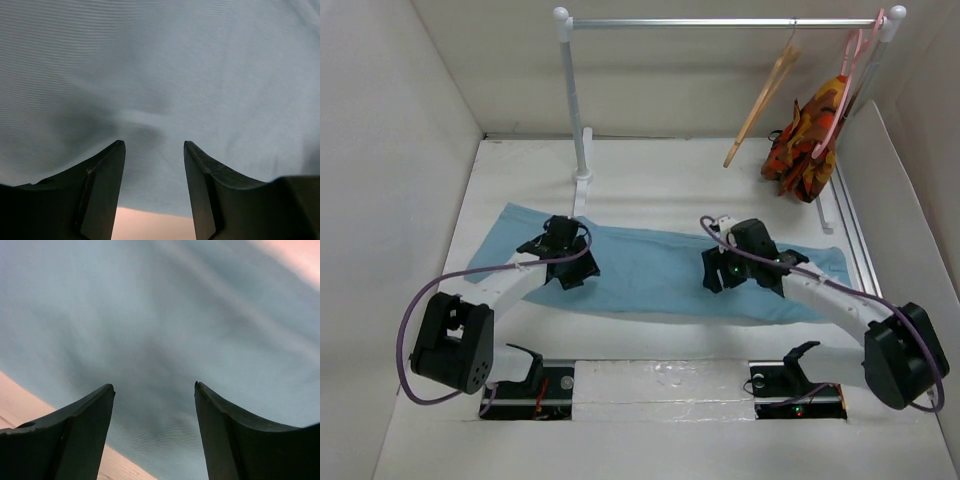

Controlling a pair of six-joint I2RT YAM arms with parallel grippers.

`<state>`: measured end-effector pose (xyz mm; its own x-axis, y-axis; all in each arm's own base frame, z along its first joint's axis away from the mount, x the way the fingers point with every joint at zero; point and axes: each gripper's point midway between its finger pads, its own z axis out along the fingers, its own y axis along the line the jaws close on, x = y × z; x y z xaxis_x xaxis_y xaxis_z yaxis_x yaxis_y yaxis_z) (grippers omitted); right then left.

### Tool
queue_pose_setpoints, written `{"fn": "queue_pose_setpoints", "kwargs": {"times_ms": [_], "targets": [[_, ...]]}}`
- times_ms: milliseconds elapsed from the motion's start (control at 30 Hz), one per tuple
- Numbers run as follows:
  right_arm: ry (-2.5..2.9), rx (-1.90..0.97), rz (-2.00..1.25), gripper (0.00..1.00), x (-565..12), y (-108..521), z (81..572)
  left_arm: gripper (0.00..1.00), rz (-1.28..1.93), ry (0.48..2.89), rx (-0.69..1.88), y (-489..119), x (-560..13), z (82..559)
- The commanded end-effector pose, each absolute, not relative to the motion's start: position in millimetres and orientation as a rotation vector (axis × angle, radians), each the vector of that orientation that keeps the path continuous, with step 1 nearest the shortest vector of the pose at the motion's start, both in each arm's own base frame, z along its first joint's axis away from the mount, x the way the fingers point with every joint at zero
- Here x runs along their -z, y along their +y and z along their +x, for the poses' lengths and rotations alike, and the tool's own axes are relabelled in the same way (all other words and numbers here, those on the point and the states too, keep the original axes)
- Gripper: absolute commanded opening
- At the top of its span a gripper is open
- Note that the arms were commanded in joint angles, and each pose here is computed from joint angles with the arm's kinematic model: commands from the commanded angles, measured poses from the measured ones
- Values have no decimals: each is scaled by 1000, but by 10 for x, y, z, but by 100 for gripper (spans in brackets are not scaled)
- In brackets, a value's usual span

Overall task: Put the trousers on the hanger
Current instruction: Fold the trousers

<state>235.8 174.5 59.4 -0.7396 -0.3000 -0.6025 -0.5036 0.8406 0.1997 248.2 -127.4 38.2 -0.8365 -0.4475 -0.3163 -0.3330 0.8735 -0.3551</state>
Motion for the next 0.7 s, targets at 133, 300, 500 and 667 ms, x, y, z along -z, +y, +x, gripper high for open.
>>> {"fn": "queue_pose_setpoints", "kwargs": {"times_ms": [133, 300, 500, 667], "targets": [[2261, -328, 8, 74, -1574, 840, 2862, 43, -257, 2489, 599, -1768, -1292, 2988], [2072, -100, 651, 79, -1540, -187, 2371, 18, -54, 2480, 717, -2052, -1346, 2866], [2026, 138, 1061, 100, -1134, -966, 1828, 5, 110, 2429, 836, -2394, -1442, 2607], [2160, 85, 1130, 100, -759, -1090, 1876, 4, 269, 2375, 820, -2684, -1585, 2323]]}}
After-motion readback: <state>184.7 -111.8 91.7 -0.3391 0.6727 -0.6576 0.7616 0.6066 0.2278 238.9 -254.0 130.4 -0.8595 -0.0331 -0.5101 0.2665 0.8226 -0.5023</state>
